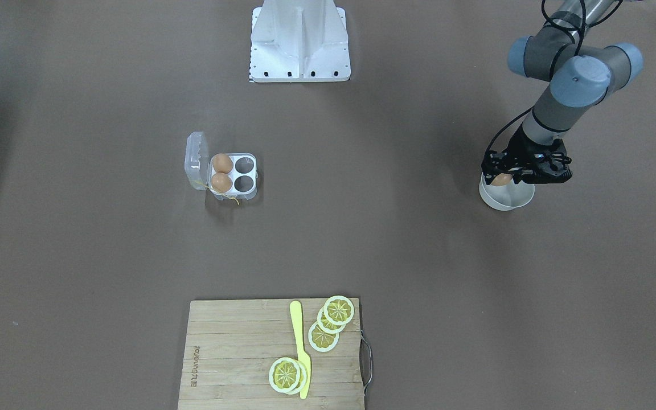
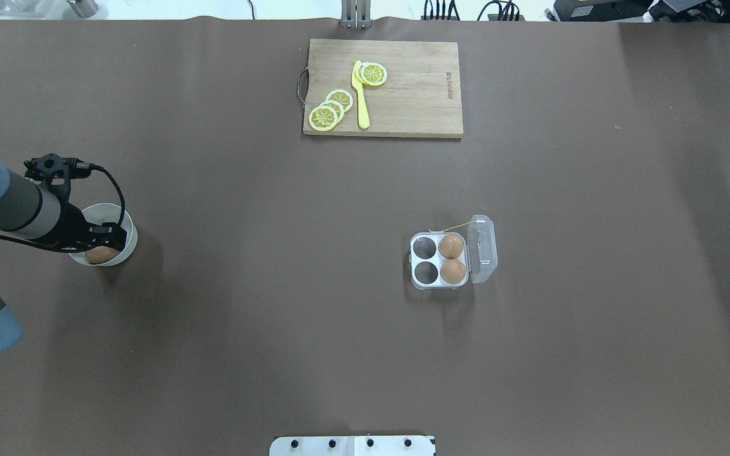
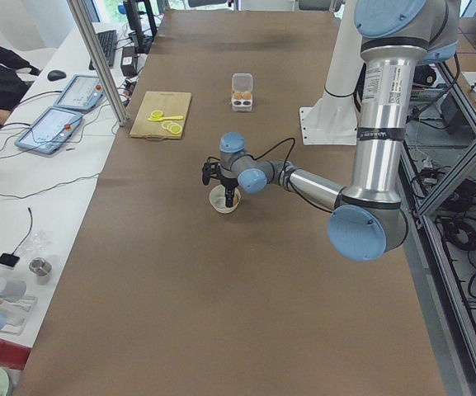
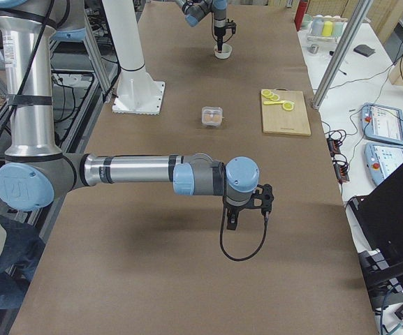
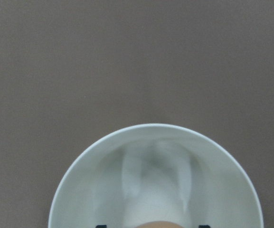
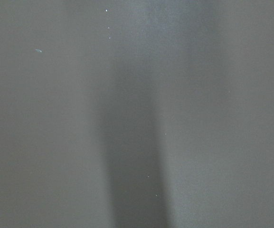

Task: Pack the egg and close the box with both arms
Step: 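Close the left gripper on the brown egg inside the bowl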

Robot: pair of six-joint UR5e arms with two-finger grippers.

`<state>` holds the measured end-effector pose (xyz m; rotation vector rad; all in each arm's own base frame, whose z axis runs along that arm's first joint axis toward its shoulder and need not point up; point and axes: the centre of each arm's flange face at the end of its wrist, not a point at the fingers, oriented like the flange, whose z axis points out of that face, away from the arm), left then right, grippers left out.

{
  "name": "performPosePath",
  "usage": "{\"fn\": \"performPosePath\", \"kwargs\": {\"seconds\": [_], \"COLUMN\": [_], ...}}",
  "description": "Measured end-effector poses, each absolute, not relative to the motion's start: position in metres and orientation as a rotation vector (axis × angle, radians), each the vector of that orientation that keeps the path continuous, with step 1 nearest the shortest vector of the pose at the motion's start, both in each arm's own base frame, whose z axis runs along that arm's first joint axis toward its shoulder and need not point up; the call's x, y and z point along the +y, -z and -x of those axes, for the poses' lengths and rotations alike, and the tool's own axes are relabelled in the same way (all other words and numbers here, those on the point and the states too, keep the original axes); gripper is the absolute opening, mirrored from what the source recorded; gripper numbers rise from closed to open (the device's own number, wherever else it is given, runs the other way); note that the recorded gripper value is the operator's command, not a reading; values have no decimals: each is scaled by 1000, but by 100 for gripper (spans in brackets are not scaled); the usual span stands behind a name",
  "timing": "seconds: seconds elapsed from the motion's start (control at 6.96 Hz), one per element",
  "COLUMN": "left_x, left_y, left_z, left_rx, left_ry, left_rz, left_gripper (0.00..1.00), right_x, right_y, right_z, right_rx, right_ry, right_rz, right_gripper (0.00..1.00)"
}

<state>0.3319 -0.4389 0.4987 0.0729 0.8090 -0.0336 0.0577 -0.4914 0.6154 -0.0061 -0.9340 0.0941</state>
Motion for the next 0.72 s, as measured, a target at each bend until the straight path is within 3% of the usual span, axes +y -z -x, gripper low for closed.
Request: {"fn": "performPosePath", "kwargs": {"seconds": [0.72], "left_x": [-435], "left_y": [-501], "left_z": [-330], "left_rx": [807], "left_ry": [33], "left_rz": [-66], "left_gripper": [72], "right_x": [-492], "right_y": [-614], "right_z": [-58], "right_rx": [-935], "right_ry": [-93], "right_rz": [4], "right_gripper": [100]}}
